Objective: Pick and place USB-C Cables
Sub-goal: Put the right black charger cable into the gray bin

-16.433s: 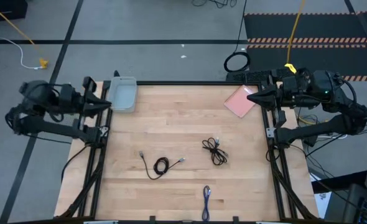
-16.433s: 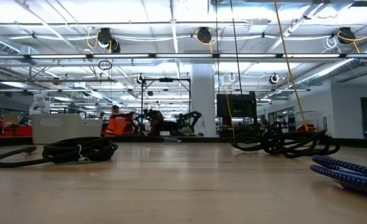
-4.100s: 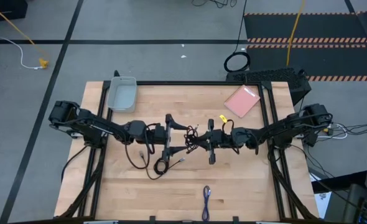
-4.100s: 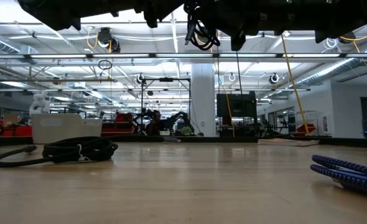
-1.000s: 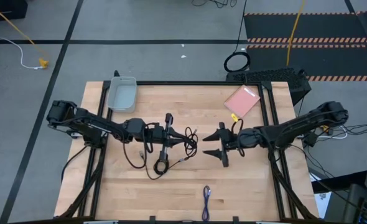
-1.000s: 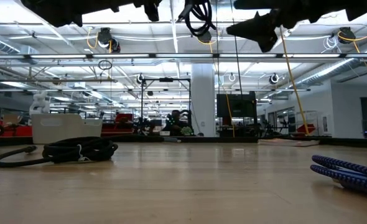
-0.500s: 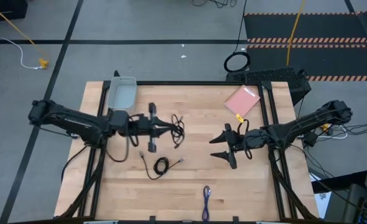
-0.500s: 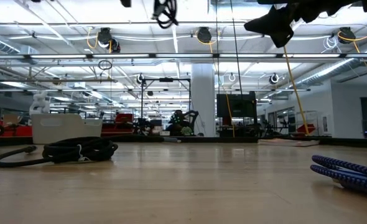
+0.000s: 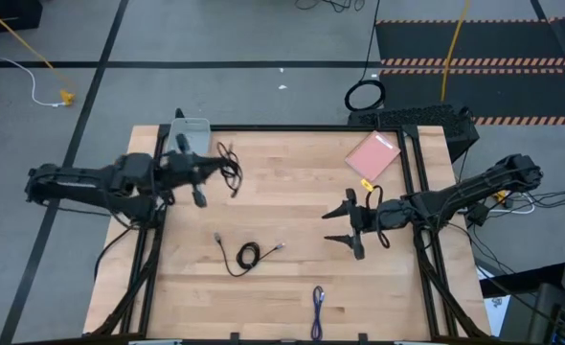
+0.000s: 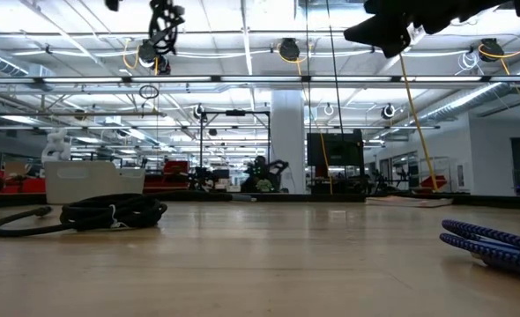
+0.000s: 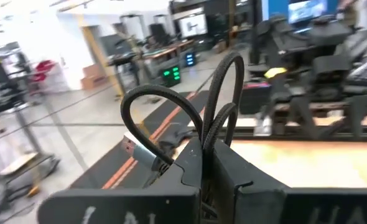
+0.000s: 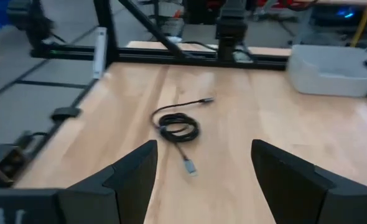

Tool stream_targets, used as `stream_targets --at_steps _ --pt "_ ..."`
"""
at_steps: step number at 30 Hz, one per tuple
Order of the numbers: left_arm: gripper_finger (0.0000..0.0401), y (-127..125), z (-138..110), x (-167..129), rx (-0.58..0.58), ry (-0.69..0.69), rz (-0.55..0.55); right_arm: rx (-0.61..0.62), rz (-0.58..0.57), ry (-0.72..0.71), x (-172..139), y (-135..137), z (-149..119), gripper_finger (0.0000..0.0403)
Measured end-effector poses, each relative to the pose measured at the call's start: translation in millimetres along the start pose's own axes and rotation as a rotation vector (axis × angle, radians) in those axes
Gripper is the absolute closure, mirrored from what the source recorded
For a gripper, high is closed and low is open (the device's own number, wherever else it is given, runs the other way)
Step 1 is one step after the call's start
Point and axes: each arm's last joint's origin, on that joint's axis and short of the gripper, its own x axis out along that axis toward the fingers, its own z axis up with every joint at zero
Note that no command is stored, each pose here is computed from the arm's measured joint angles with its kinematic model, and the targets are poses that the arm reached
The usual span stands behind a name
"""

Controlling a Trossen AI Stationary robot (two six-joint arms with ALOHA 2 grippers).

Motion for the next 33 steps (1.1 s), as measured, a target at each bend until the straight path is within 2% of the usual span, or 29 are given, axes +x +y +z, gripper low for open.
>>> stream_targets --at_steps 5,8,14,22,28,33 --pt "0.0382 19.4 -2.6 -19.2 -0.021 0.041 0.104 -0.045 -0.136 -0.008 -0.3 -3.9 0.4 0.0149" --pt "0.0373 28.1 -7.1 -28.0 -0.051 0.083 0.167 -0.064 -0.176 -0.008 -0.4 -5.2 0.5 0.0149" --pt "0.0392 39.2 -16.7 -39.8 -0.104 0.166 0.277 -0.085 -0.179 -0.006 -0.4 -5.3 0.5 0.0149" --pt "0.0375 51.4 -25.0 -35.0 -0.100 0.256 0.515 -0.090 -0.180 -0.005 -0.4 -5.3 0.4 0.0149" --pt "0.0392 67.1 -9.8 -23.7 -0.087 0.314 0.636 -0.090 -0.180 -0.004 -0.4 -5.3 0.3 0.0149" --pt "0.0377 83.3 11.1 -11.4 -0.067 0.414 0.695 -0.090 -0.180 -0.003 -0.4 -5.3 0.2 0.0149"
